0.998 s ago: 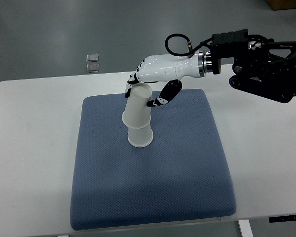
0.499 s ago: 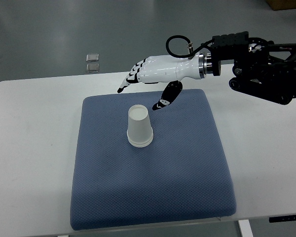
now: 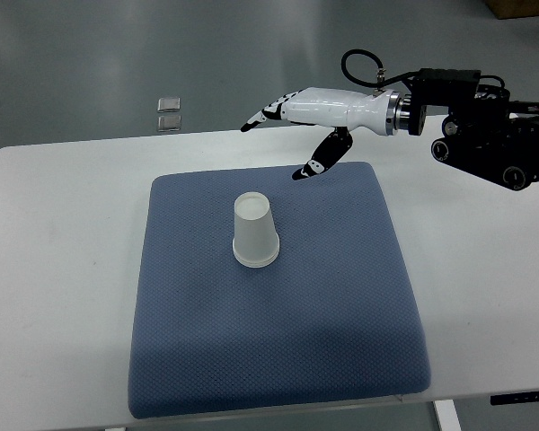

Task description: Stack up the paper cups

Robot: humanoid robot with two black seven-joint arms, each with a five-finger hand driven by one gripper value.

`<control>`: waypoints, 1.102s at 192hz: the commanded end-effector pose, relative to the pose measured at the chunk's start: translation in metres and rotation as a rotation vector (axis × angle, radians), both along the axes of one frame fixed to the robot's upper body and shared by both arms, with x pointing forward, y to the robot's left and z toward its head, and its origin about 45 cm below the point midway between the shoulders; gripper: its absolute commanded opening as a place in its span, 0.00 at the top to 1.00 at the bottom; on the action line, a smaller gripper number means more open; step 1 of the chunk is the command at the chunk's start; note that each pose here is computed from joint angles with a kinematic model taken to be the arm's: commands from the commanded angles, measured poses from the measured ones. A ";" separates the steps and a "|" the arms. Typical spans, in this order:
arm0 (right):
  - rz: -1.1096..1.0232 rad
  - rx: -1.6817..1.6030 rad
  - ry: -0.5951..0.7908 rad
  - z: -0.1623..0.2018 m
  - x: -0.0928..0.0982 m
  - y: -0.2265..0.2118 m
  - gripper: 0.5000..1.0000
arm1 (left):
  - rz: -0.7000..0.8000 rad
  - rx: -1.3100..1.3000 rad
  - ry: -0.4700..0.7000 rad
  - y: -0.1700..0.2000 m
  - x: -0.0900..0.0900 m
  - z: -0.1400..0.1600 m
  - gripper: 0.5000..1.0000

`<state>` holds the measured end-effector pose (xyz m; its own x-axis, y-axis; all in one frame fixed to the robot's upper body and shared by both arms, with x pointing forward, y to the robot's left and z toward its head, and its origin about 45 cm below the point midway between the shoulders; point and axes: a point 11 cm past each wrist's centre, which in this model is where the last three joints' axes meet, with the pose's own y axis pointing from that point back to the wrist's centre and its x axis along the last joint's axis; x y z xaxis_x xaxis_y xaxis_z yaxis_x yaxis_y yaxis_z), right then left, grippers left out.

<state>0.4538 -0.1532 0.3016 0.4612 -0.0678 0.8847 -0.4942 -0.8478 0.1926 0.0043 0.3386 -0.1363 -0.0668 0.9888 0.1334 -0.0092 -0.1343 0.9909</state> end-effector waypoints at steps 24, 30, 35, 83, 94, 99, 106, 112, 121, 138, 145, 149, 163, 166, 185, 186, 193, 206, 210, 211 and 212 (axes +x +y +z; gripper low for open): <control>-0.161 0.192 0.158 -0.005 0.013 -0.028 0.21 | 0.000 0.000 0.000 0.000 0.000 0.000 0.00; -0.189 0.224 0.184 -0.008 0.014 -0.033 0.21 | 0.000 0.000 0.000 0.000 0.000 0.000 0.00; -0.220 0.257 0.203 -0.010 0.017 -0.039 0.21 | -0.001 0.001 0.000 0.000 0.000 0.000 0.00; -0.446 0.559 0.358 -0.031 0.026 -0.075 0.21 | 0.000 0.000 0.000 0.000 0.000 0.000 0.00; -0.487 0.625 0.392 -0.035 0.026 -0.081 0.21 | 0.000 0.000 0.000 0.000 0.000 0.000 0.00; -0.517 0.665 0.405 -0.038 0.027 -0.086 0.21 | -0.002 0.000 0.000 0.000 0.000 0.000 0.00; -0.541 0.704 0.423 -0.041 0.027 -0.088 0.21 | 0.000 0.001 0.000 0.000 0.000 0.000 0.00; -0.568 0.752 0.442 -0.044 0.027 -0.091 0.21 | 0.000 0.000 0.000 0.000 0.000 0.000 0.00; -0.618 0.841 0.475 -0.049 0.027 -0.099 0.21 | 0.000 0.000 0.000 0.000 0.000 0.000 0.00; -0.724 0.952 0.509 -0.058 0.028 -0.118 0.21 | 0.000 0.000 0.000 0.000 0.000 0.000 0.00; -0.763 0.979 0.521 -0.064 0.027 -0.125 0.21 | 0.000 0.000 0.000 0.000 0.000 0.000 0.00; -0.785 0.992 0.530 -0.068 0.027 -0.128 0.21 | 0.000 0.000 0.000 0.000 0.000 0.000 0.00; -0.809 1.044 0.568 -0.076 0.025 -0.127 0.21 | 0.000 0.000 0.000 0.000 0.000 0.000 0.00; -0.812 1.050 0.574 -0.078 0.024 -0.127 0.21 | 0.000 0.000 0.000 0.000 0.000 0.000 0.00; -0.852 1.077 0.614 -0.090 0.019 -0.133 0.21 | 0.000 0.000 0.000 0.000 0.000 0.000 0.00; -0.856 1.076 0.620 -0.091 0.019 -0.133 0.21 | 0.000 0.000 0.000 0.000 0.000 0.000 0.00; -0.862 1.077 0.631 -0.094 0.018 -0.133 0.21 | 0.000 0.000 0.000 0.000 0.000 0.000 0.00; -0.863 1.079 0.660 -0.097 0.017 -0.133 0.21 | 0.000 0.000 0.000 0.000 0.000 0.000 0.00; -0.862 1.078 0.663 -0.097 0.017 -0.132 0.21 | -0.002 0.000 0.000 0.000 0.000 0.000 0.00; -0.859 1.078 0.668 -0.097 0.017 -0.132 0.21 | 0.000 0.000 0.000 0.000 0.000 0.000 0.00; -0.859 1.078 0.668 -0.097 0.017 -0.132 0.21 | 0.000 0.000 0.000 0.000 0.000 0.000 0.00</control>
